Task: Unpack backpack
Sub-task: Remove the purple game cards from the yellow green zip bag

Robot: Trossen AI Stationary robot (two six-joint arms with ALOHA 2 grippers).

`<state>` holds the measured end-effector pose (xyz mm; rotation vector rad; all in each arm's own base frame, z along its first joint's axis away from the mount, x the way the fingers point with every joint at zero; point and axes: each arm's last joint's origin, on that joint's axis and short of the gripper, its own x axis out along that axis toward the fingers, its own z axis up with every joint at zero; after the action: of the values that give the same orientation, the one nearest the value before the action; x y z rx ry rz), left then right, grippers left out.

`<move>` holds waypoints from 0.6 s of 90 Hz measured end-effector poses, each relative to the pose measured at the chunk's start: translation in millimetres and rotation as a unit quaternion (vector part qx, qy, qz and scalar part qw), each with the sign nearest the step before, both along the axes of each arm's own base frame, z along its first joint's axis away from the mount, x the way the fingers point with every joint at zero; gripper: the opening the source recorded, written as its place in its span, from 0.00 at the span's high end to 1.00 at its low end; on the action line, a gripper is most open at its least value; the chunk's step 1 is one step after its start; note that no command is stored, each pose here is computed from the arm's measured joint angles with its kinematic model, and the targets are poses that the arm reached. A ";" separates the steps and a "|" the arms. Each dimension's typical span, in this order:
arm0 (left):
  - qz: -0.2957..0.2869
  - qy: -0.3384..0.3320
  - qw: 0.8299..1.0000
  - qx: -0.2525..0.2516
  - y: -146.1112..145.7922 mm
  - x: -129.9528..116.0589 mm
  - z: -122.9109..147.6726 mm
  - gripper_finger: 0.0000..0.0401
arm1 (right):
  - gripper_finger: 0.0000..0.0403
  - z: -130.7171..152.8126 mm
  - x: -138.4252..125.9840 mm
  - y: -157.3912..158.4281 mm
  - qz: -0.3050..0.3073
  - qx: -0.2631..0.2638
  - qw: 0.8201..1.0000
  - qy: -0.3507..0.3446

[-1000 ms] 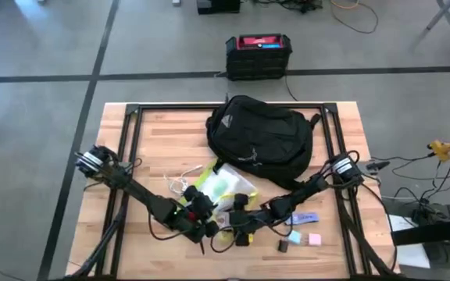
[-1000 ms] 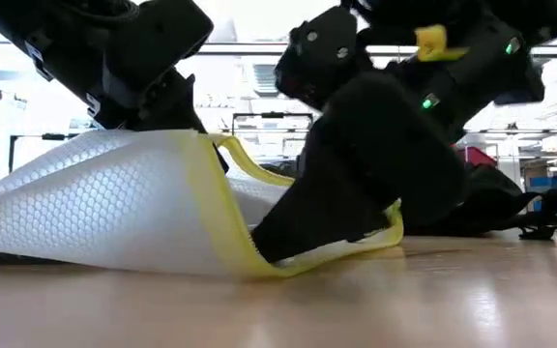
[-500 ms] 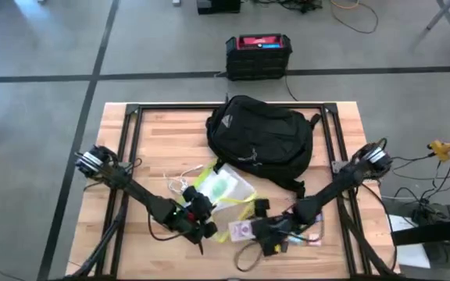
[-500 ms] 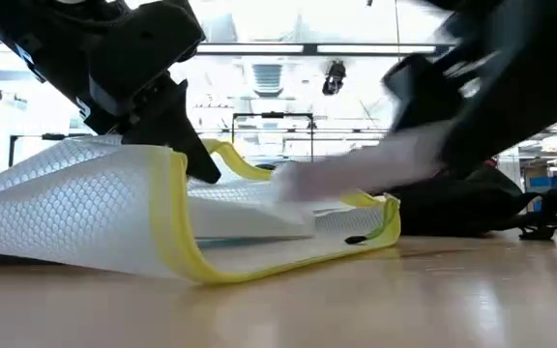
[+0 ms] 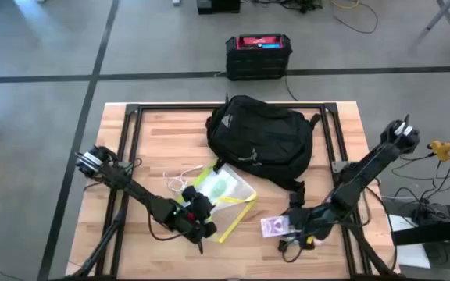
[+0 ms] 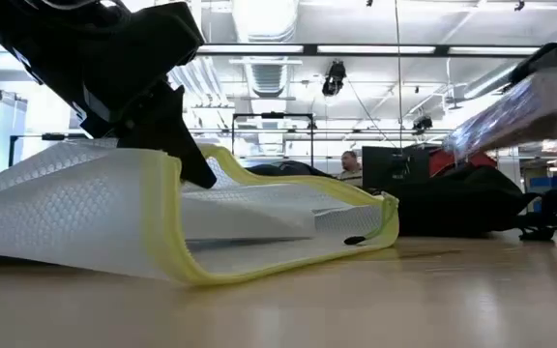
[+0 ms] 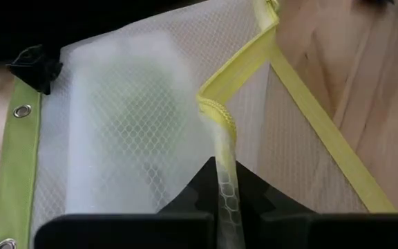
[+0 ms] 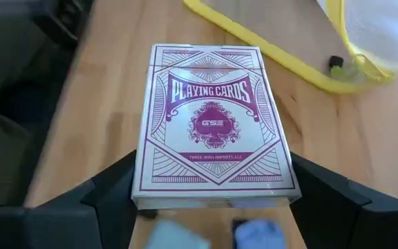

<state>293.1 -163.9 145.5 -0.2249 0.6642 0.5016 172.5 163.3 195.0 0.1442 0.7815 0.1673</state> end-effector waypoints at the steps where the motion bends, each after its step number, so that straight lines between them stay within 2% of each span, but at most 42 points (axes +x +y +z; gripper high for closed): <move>1: 0.000 0.000 1.000 0.000 0.0 0.0 0.0 1.00 | 0.30 0.9 -1.7 -0.6 0.001 0.003 1.000 -0.001; 10: 0.000 0.000 1.000 0.000 0.0 0.0 0.0 1.00 | 0.30 5.4 -15.9 -7.5 0.004 0.016 1.000 -0.004; 22: 0.002 -0.002 1.000 -0.003 -0.1 0.2 0.1 1.00 | 0.30 2.5 -28.5 -17.6 -0.009 0.006 1.000 0.002; 54: 0.001 -0.018 1.000 -0.015 -2.6 3.7 11.5 1.00 | 0.30 -16.7 -35.3 -23.0 -0.017 0.003 0.999 0.028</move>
<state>296.8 -166.5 157.0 -0.2624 0.6370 0.4893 137.3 140.3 178.3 0.1684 0.8340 0.1342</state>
